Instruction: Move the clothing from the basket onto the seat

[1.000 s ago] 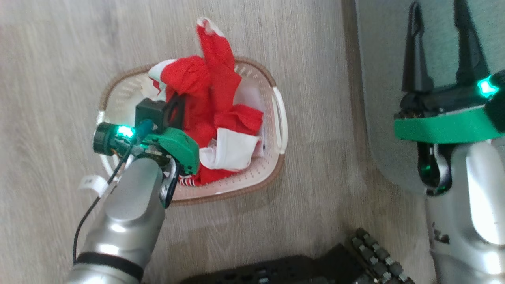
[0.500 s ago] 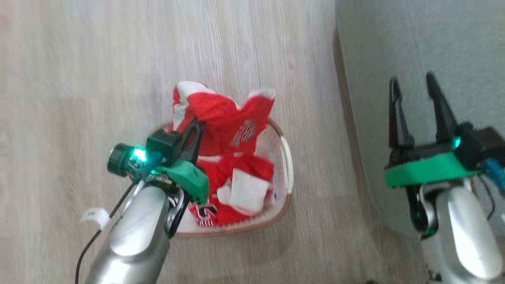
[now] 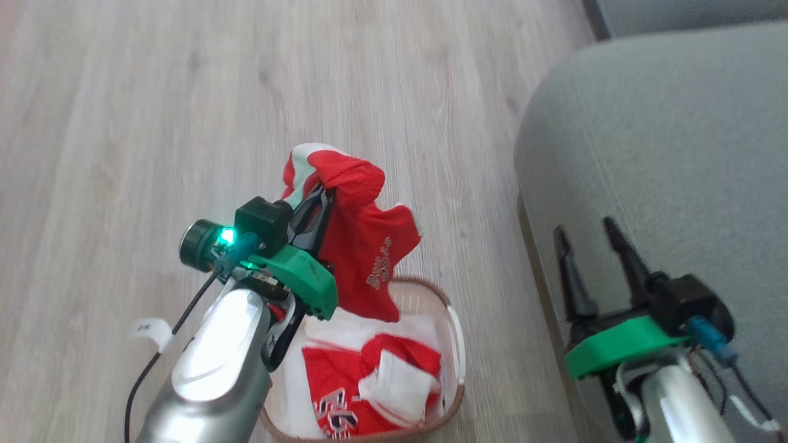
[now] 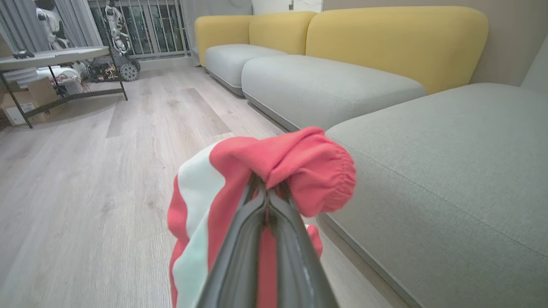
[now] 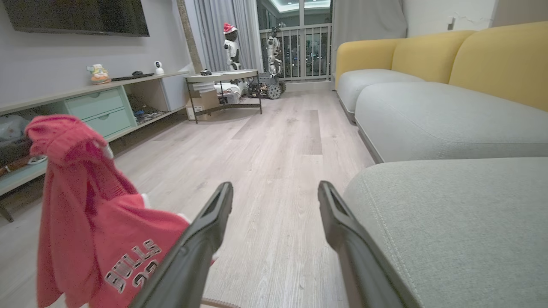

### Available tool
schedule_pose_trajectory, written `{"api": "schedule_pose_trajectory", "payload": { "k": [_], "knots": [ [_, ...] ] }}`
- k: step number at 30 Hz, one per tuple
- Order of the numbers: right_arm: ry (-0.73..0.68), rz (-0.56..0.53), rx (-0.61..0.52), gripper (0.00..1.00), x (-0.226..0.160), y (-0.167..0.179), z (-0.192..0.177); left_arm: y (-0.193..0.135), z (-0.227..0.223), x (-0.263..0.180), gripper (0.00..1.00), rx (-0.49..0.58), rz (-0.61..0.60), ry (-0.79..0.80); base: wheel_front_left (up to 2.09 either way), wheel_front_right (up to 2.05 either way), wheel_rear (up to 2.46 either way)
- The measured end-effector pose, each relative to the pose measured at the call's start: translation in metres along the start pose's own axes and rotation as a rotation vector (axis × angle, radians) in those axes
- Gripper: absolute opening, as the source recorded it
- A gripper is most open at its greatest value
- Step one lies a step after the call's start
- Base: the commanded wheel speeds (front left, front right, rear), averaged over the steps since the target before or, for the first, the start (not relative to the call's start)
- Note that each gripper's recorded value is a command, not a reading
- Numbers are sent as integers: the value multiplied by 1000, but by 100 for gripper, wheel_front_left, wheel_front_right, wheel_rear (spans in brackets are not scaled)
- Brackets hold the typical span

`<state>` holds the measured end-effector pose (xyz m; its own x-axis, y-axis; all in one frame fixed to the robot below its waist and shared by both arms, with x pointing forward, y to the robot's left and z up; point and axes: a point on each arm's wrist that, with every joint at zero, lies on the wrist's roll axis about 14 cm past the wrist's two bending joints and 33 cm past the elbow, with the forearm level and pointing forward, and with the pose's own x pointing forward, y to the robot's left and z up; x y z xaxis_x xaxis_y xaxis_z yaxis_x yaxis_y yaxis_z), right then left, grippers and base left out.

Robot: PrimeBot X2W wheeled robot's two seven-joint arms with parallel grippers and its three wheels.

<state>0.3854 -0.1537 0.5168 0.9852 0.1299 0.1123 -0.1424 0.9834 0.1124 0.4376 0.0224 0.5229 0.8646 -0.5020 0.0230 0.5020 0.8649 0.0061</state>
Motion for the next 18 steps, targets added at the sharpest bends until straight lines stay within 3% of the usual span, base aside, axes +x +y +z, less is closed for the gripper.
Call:
{"api": "schedule_pose_trajectory", "payload": {
  "k": [10, 18],
  "knots": [
    [-61, 165, -8, 100, -12, 57, 23, -18, 85, -3, 0, 91, -47, -172, 0, 0, 0],
    [-135, 352, -74, 100, 11, 114, 51, -34, 104, -9, 0, 105, -82, -205, 0, 0, 0]
  ]
}}
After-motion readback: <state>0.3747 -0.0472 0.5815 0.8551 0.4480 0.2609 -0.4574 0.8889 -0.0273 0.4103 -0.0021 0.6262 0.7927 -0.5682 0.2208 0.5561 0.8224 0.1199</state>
